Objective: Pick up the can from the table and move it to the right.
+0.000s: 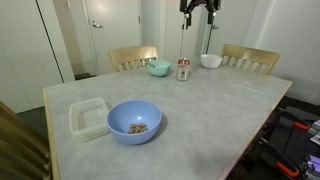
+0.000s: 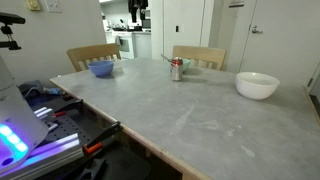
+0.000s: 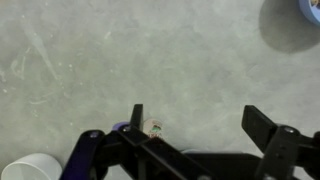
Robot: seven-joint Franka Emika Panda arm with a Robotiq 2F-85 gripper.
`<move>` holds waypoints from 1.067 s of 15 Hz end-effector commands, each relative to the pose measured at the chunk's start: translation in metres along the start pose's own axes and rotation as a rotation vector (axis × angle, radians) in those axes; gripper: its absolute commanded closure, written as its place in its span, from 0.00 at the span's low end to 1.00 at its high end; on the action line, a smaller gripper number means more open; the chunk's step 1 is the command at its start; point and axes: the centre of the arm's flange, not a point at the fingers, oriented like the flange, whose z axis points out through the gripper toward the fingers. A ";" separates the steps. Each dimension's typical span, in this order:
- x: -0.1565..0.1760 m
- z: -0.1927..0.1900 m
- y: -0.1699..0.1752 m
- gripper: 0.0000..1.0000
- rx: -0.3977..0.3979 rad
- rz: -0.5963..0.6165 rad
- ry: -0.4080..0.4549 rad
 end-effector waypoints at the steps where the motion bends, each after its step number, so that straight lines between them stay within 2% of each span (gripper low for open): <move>1: 0.003 0.003 -0.021 0.00 0.007 0.006 0.004; 2: 0.007 0.003 -0.025 0.00 0.007 0.012 0.006; 7: 0.069 0.011 -0.026 0.00 0.023 0.063 0.030; 11: 0.122 0.031 -0.007 0.00 0.034 -0.074 -0.059; 12: 0.148 0.038 0.003 0.00 0.024 -0.101 -0.086; 16: 0.187 0.062 0.061 0.00 -0.018 -0.224 -0.228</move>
